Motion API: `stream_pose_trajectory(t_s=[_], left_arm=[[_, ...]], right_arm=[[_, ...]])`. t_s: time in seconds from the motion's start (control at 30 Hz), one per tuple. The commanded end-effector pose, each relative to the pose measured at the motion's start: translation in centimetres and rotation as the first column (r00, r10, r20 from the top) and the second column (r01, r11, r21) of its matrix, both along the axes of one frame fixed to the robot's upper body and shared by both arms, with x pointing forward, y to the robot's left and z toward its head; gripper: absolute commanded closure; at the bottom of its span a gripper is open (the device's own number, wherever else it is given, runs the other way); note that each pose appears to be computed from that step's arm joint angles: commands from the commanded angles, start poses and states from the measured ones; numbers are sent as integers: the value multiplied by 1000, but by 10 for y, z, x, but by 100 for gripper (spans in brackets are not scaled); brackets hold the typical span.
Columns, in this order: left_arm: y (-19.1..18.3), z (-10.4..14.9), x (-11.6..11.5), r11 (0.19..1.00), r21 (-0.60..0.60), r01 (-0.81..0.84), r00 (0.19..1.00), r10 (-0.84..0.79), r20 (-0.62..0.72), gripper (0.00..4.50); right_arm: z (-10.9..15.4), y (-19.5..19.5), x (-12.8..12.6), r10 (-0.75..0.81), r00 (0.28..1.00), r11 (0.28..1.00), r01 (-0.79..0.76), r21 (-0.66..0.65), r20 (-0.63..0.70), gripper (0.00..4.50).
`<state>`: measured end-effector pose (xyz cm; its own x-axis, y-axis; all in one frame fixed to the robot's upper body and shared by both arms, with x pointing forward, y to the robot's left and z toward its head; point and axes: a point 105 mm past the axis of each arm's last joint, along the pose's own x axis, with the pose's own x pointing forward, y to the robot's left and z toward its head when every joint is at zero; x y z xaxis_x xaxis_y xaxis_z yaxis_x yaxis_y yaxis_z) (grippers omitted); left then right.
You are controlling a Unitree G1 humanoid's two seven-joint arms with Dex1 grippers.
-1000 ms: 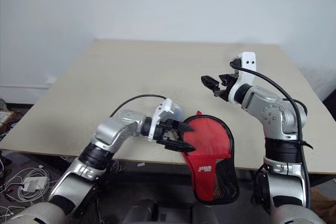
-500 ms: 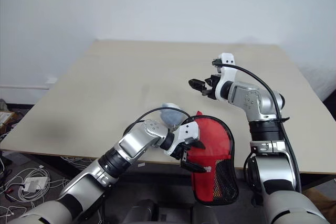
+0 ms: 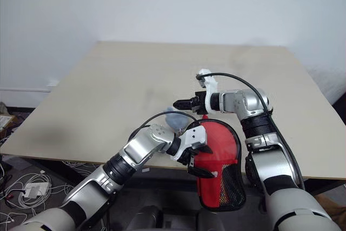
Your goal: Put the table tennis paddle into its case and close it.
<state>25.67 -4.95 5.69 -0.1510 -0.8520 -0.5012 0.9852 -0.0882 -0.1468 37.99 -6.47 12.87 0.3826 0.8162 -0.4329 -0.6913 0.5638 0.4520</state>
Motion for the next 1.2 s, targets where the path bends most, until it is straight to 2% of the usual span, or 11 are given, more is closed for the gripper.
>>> stream_pose_trajectory(t_s=[0.03,0.1,0.27,0.4,0.5,0.7,0.83,0.9,1.07,1.2], left_arm=[[8,-21,2,996,78,-39,999,41,-27,0],[7,-21,3,996,74,-43,999,45,-28,0],[6,-20,6,996,65,-56,998,57,-26,0],[6,-19,9,996,63,-59,998,59,-12,0],[6,-19,9,996,62,-60,998,61,-10,0],[6,-19,11,996,67,-62,998,63,-8,0],[6,-20,11,996,74,-55,998,55,-2,0],[5,-20,11,996,75,-49,999,49,3,0],[3,-20,13,996,78,-43,999,42,6,0],[2,-20,15,996,79,-39,999,39,9,0]], right_arm=[[10,12,-3,67,997,998,-67,18,-22,19],[5,15,-5,87,995,996,-87,10,-49,19],[-28,17,-2,93,993,987,-102,-121,-77,19],[-43,17,-4,116,990,975,-129,-182,-81,19],[-40,17,1,108,993,977,-113,-182,-38,76],[-13,9,25,-39,999,998,41,-57,28,283],[2,1,40,-152,985,988,152,-2,80,394],[9,-7,50,-239,965,971,237,28,103,418],[13,-38,67,-413,895,909,415,23,171,418],[10,-62,70,-469,853,874,486,-19,228,418]])
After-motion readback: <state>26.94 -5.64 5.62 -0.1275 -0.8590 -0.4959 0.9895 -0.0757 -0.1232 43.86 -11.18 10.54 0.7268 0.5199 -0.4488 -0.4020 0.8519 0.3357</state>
